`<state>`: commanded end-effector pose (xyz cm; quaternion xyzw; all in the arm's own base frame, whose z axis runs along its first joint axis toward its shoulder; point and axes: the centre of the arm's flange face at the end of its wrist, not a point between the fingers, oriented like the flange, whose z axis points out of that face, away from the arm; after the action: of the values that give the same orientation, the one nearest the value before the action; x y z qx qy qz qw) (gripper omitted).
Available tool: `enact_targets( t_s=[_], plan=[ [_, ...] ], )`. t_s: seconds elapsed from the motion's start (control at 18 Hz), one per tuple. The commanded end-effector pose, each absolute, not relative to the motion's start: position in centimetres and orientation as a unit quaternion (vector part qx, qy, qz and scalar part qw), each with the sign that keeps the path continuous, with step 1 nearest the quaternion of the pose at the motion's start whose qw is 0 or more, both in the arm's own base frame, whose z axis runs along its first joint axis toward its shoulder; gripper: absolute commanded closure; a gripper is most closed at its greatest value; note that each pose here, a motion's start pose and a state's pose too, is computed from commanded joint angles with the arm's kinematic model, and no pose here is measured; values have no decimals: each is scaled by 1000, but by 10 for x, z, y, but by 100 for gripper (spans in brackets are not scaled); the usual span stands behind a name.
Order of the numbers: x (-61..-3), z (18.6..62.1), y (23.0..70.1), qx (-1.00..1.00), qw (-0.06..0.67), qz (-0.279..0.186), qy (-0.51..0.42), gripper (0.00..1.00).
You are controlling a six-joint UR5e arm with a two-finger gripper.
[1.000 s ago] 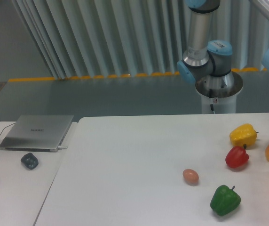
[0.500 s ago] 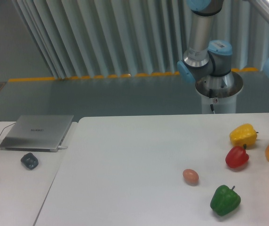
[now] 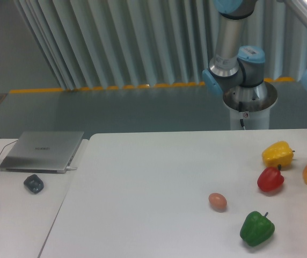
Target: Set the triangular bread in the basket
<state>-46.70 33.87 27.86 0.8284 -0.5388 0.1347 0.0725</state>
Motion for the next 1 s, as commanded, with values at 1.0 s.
enact_targets(
  t_s=[1.0],
  plan=[
    [-470, 271, 339, 831, 63, 136, -536, 31]
  ],
)
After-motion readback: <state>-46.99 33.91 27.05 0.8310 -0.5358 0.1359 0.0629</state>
